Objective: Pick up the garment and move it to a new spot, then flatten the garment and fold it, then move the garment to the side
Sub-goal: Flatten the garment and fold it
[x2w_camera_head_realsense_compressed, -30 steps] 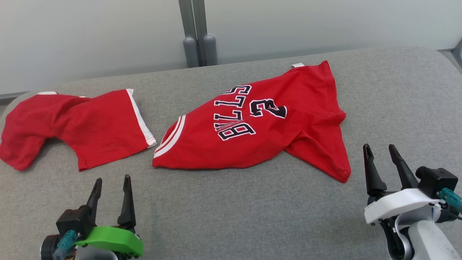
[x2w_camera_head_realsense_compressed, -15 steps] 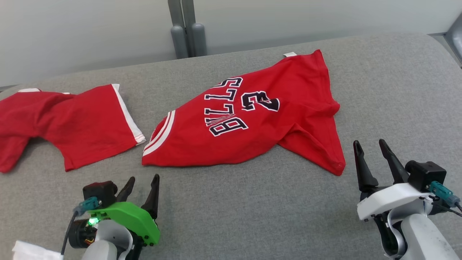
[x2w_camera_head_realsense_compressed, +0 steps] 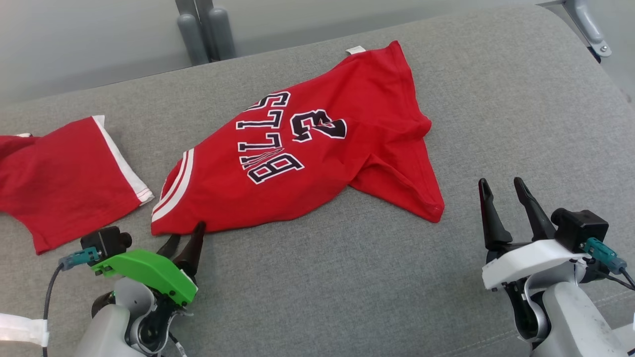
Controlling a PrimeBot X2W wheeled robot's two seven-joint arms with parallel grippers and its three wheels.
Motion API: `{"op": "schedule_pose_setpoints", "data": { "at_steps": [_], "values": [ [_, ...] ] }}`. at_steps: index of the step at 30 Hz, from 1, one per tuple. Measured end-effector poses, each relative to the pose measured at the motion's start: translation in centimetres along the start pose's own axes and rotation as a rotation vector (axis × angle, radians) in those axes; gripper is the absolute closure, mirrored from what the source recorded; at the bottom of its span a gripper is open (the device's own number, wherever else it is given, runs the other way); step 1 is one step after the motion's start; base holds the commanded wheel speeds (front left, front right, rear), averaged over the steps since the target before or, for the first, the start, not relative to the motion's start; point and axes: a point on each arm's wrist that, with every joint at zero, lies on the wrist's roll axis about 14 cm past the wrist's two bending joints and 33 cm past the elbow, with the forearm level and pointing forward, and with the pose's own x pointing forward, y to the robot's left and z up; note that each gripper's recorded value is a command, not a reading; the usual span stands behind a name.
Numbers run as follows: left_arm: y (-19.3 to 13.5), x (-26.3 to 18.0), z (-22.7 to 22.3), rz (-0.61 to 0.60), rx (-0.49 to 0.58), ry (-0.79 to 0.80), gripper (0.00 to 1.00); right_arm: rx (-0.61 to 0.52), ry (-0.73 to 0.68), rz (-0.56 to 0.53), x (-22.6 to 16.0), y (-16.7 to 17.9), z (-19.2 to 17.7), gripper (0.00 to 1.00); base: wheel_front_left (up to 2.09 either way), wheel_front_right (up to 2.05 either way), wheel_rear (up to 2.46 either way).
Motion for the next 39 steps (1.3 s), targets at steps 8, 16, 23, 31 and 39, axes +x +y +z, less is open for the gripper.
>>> {"op": "schedule_pose_setpoints", "data": {
  "at_steps": [8, 16, 23, 31, 39],
  "values": [
    [-0.2, 0.3, 2.6, -0.037, -0.01, -0.093, 1.0, -0.003, -0.001, -0.012, -0.1, -0.4, 0.1, 0.0, 0.0, 0.0, 0.0],
    [-4.4, 0.8, 5.7, -0.161, 0.137, -0.187, 1.0, 0.0, 0.0, -0.014, -0.4, -0.3, 0.0, 0.0, 0.0, 0.0, 0.0],
    [-14.3, 3.4, 7.0, -0.395, 0.312, -0.179, 1.0, 0.015, 0.011, -0.039, -0.6, -0.7, -0.4, 0.0, 0.0, 0.0, 0.0],
    [-20.1, 8.0, 2.8, -0.478, 0.446, -0.036, 1.0, 0.033, 0.024, -0.088, -0.6, -1.6, -1.0, 0.0, 0.0, 0.0, 0.0],
    [-17.9, 12.3, -0.3, -0.409, 0.538, 0.039, 0.27, 0.022, 0.06, -0.108, 0.1, -2.1, -2.2, 0.0, 0.0, 0.0, 0.0]
  ]
}}
